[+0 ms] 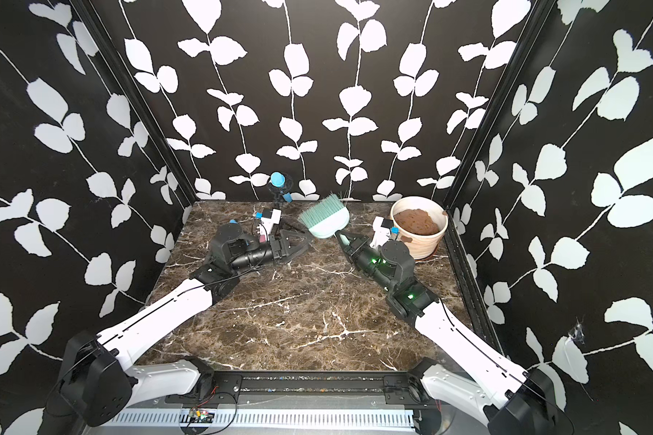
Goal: Scrub the dried mud off the ceramic pot
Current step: Pick up the brush from the center of the board.
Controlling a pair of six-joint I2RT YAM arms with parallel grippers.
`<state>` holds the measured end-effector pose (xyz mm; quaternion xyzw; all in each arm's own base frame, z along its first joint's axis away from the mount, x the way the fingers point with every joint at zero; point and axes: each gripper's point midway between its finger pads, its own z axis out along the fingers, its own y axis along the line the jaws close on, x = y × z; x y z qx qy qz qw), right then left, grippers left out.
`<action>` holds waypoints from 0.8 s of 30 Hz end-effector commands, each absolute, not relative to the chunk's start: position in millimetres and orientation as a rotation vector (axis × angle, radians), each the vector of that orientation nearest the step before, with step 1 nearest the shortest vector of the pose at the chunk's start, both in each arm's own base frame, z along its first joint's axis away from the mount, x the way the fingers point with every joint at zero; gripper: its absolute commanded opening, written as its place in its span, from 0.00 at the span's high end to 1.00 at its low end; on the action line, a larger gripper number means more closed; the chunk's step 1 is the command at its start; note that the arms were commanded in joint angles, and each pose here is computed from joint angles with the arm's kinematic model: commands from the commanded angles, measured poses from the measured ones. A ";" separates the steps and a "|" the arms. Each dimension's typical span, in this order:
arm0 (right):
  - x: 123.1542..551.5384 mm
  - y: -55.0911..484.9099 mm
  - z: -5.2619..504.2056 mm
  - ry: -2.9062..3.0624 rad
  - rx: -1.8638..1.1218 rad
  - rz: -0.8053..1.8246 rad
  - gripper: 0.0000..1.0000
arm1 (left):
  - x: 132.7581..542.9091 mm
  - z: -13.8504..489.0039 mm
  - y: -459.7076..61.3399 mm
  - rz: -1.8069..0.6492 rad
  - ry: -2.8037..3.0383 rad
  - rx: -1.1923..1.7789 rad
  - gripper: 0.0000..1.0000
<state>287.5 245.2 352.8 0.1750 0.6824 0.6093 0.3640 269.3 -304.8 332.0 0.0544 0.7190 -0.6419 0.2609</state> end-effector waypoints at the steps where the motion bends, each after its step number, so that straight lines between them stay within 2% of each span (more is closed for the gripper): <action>1: 280.3 250.3 391.9 1.617 0.417 1.663 1.00 | 273.4 361.0 -304.8 -1.767 1.834 0.146 0.22; 6: 272.9 276.7 387.7 1.637 0.370 1.733 1.00 | 274.0 385.7 -303.5 -1.804 1.734 0.154 0.35; 8: 271.6 284.2 387.5 1.614 0.376 1.780 1.00 | 274.0 389.2 -302.3 -1.805 1.716 0.152 0.45; 12: 266.9 294.8 389.9 1.569 0.375 1.854 1.00 | 273.3 390.1 -297.4 -1.798 1.690 0.129 0.75; 13: 266.0 297.0 387.1 1.588 0.372 1.853 1.00 | 276.9 393.2 -292.9 -1.778 1.662 0.096 0.95; 14: 266.1 298.9 383.9 1.618 0.375 1.843 0.94 | 279.3 392.7 -289.5 -1.761 1.653 0.067 1.00; 16: 265.0 297.9 382.6 1.682 0.307 1.782 0.61 | 280.1 391.3 -284.3 -1.730 1.653 0.040 1.00; 19: 261.3 288.0 370.1 1.823 0.106 1.509 0.33 | 276.8 386.8 -279.6 -1.662 1.691 0.057 1.00; 23: 257.2 267.0 349.1 1.990 -0.190 1.130 0.13 | 277.4 361.8 -272.1 -1.512 1.839 0.046 1.00; 24: 259.2 257.9 345.1 2.030 -0.217 1.043 0.12 | 276.5 355.7 -271.0 -1.470 1.882 0.061 1.00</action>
